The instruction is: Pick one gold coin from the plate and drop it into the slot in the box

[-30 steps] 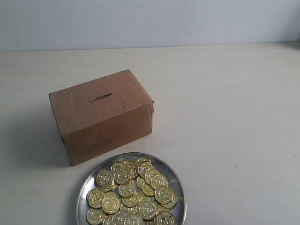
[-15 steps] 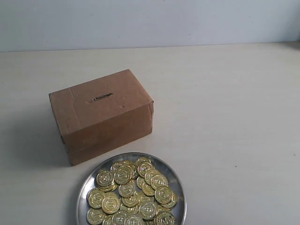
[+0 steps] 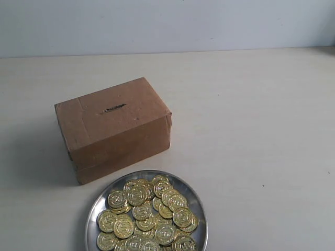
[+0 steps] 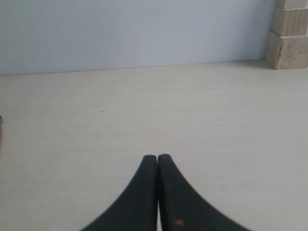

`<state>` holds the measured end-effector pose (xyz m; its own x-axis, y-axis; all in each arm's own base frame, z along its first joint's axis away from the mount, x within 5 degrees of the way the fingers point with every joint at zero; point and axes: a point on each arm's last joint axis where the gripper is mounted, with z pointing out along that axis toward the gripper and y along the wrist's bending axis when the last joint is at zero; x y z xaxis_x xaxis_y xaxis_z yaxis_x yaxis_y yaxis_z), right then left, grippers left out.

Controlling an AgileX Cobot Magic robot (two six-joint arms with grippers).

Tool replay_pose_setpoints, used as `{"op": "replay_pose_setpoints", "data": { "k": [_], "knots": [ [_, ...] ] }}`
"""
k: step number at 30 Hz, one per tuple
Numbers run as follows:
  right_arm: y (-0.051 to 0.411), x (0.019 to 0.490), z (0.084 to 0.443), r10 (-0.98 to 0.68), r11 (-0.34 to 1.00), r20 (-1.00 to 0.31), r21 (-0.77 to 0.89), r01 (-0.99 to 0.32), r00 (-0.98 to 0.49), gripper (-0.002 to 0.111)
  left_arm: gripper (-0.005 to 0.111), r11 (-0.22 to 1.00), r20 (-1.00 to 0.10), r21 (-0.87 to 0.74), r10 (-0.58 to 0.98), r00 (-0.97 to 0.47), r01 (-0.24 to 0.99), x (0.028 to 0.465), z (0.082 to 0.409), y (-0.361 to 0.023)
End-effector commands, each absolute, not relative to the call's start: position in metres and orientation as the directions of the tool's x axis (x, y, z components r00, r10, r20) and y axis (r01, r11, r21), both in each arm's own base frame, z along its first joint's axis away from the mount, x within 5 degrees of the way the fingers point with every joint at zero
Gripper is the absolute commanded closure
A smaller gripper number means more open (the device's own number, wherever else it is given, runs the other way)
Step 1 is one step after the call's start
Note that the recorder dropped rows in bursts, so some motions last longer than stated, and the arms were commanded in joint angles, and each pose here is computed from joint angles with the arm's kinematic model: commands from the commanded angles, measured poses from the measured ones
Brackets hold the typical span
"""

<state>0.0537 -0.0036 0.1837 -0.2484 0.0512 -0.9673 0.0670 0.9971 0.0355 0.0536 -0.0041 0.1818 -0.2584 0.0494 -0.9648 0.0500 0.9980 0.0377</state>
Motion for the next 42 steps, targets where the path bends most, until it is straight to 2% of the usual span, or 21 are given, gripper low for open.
{"op": "replay_pose_setpoints", "data": {
  "k": [1, 9, 17, 26, 28, 31, 35, 40, 42],
  "knots": [
    [-0.004, 0.054, 0.183, 0.056, 0.997, -0.969, 0.04, 0.069, -0.242, 0.108, 0.107, 0.998, -0.966, 0.04, 0.053, -0.252, 0.057, 0.053, 0.182, -0.004],
    [-0.003, 0.054, 0.184, 0.063, 0.997, -0.972, 0.049, 0.067, -0.227, 0.108, 0.107, 0.998, -0.966, 0.04, 0.053, -0.252, 0.057, 0.053, 0.182, -0.004],
    [-0.002, 0.056, 0.203, 0.161, 0.986, -0.987, 0.16, 0.042, -0.02, 0.108, 0.107, 0.998, -0.966, 0.04, 0.053, -0.252, 0.057, 0.053, 0.182, -0.004],
    [-0.002, 0.056, 0.205, 0.16, 0.986, -0.987, 0.16, 0.04, 0.001, 0.108, 0.107, 0.998, -0.966, 0.04, 0.053, -0.252, 0.057, 0.053, 0.182, -0.004],
    [-0.002, 0.056, 0.211, 0.286, 0.957, -0.956, 0.288, 0.024, 0.069, 0.108, 0.107, 0.998, -0.966, 0.04, 0.053, -0.252, 0.057, 0.053, 0.182, -0.004],
    [-0.004, 0.056, 0.217, 0.525, 0.849, -0.84, 0.528, -0.017, 0.138, 0.108, 0.107, 0.998, -0.966, 0.04, 0.053, -0.252, 0.057, 0.053, 0.182, -0.004],
    [-0.006, 0.055, 0.22, 0.672, 0.736, -0.721, 0.675, -0.048, 0.169, 0.108, 0.107, 0.998, -0.966, 0.04, 0.053, -0.252, 0.057, 0.053, 0.182, -0.004],
    [-0.002, 0.056, 0.214, 0.663, 0.747, -0.743, 0.664, -0.022, 0.088, 0.108, 0.107, 0.998, -0.966, 0.04, 0.053, -0.252, 0.057, 0.053, 0.182, -0.004],
    [0.001, 0.054, 0.225, 0.645, 0.764, -0.762, 0.644, -0.033, 0.057, 0.108, 0.107, 0.998, -0.966, 0.04, 0.053, -0.252, 0.057, 0.053, 0.182, -0.004]
  ]
}}
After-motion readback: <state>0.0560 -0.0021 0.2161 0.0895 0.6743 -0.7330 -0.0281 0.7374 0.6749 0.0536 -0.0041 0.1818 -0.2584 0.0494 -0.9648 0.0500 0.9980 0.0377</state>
